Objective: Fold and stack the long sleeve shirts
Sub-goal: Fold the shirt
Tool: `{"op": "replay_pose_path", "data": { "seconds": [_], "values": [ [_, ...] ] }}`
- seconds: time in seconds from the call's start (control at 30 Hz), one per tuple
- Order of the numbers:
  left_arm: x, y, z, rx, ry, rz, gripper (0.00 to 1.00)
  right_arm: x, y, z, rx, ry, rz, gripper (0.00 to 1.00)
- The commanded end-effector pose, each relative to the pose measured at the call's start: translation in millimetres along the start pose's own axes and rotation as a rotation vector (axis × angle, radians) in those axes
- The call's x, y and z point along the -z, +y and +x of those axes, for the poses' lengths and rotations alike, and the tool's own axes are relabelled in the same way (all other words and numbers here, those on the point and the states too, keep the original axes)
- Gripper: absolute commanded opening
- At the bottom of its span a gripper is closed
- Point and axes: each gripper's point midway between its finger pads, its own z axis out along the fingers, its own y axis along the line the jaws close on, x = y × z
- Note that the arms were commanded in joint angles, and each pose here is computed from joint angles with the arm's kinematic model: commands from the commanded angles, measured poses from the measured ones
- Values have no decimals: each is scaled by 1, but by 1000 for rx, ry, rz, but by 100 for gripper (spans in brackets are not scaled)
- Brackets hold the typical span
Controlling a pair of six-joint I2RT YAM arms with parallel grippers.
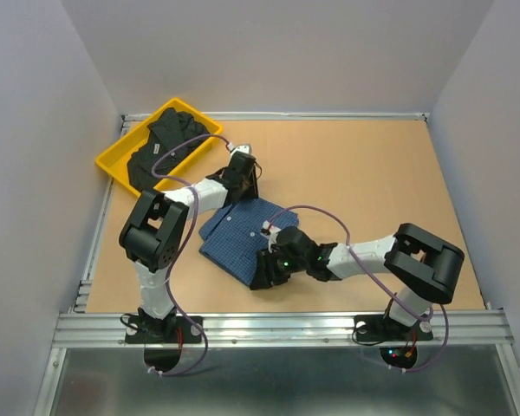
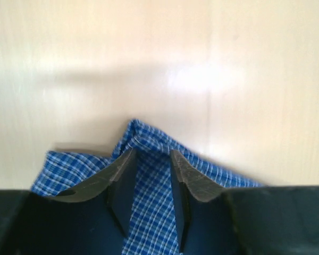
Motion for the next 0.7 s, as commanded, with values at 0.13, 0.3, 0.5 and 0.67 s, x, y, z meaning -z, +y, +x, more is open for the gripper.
{"op": "replay_pose_path", "data": {
  "seconds": [0.13,0.3,0.5,0.67],
  "values": [
    [72,-20,-79,-35,-228,63,62,19,10,-68,165,-212,173,63],
    [129,29,-53,192,-249,-76,84,65,-24,-105,177,-318,336,73],
    [152,70,14,302,-198,-107,79,109,-61,-156,134,-439,418,73],
    [150,92,61,392,-163,-100,75,116,-89,-185,108,-456,471,70]
  ]
}}
